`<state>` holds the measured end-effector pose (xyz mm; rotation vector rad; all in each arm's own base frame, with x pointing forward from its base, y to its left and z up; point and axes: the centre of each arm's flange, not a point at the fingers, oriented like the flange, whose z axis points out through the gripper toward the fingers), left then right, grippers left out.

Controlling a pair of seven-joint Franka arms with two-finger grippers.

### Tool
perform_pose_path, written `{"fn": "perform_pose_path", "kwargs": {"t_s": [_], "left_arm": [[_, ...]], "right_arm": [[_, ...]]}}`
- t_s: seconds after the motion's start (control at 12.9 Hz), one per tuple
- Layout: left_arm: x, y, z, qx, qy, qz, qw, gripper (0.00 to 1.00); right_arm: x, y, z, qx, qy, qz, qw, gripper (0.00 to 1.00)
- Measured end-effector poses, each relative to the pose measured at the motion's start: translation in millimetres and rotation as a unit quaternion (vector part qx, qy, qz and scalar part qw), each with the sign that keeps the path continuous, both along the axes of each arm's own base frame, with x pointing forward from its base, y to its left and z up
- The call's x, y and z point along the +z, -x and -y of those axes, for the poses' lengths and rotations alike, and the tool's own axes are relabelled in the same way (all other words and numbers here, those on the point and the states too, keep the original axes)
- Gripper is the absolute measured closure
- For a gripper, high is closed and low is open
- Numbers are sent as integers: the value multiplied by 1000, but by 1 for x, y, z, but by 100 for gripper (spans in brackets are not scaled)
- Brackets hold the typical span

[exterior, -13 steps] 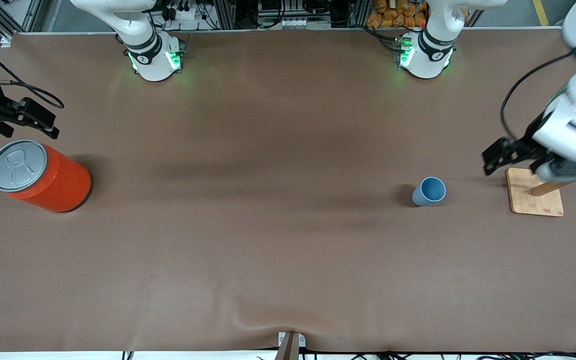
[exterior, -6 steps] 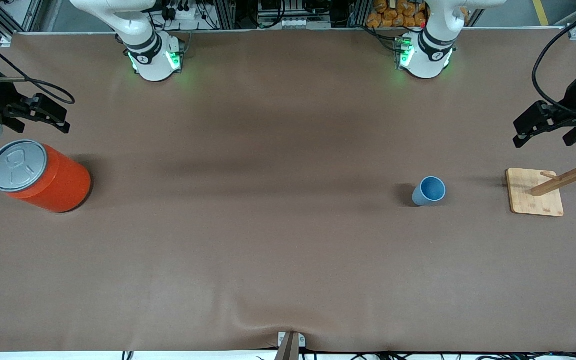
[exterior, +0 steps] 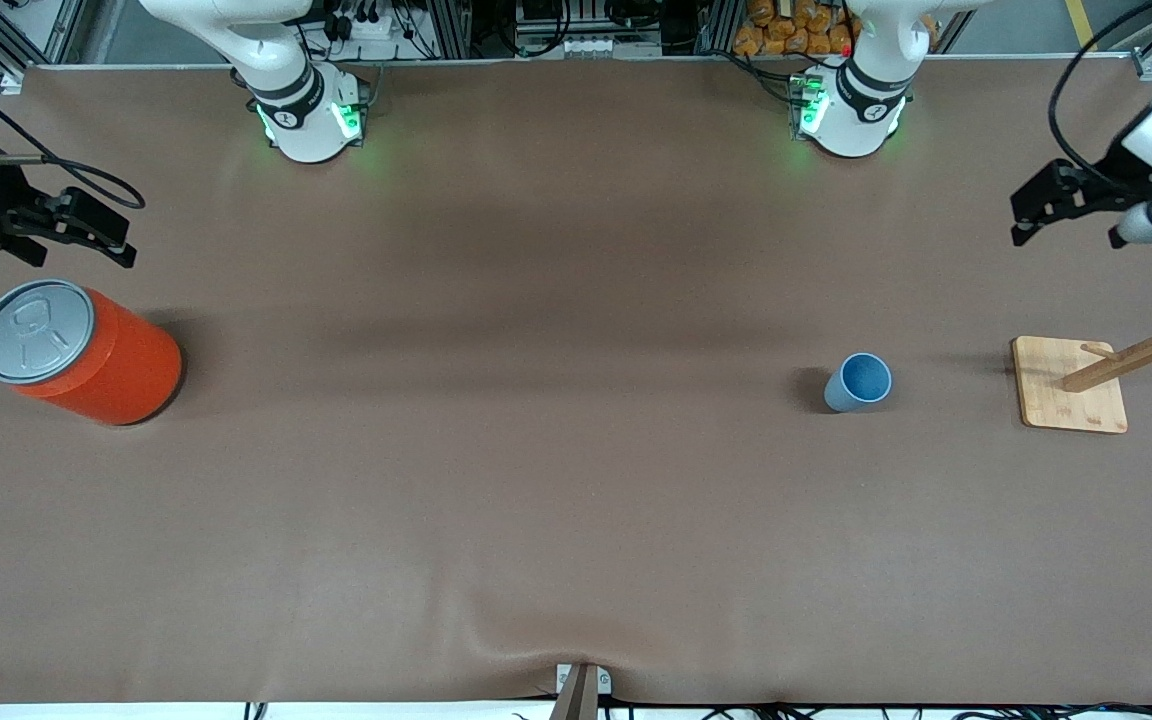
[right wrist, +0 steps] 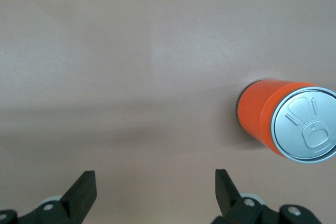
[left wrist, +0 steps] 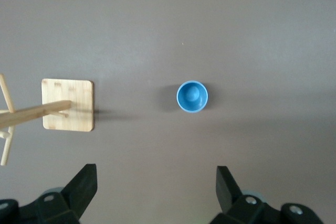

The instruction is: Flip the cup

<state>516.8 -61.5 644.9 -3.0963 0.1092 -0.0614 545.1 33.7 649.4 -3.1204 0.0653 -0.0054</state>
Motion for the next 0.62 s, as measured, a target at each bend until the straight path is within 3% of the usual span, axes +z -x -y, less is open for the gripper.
{"fn": "perform_pose_path", "kwargs": {"t_s": [0.62], "left_arm": [[9,6,0,2,5,8,1000,0]], "right_arm": [[0,0,13,-13,-8,-2,1000,0]]}}
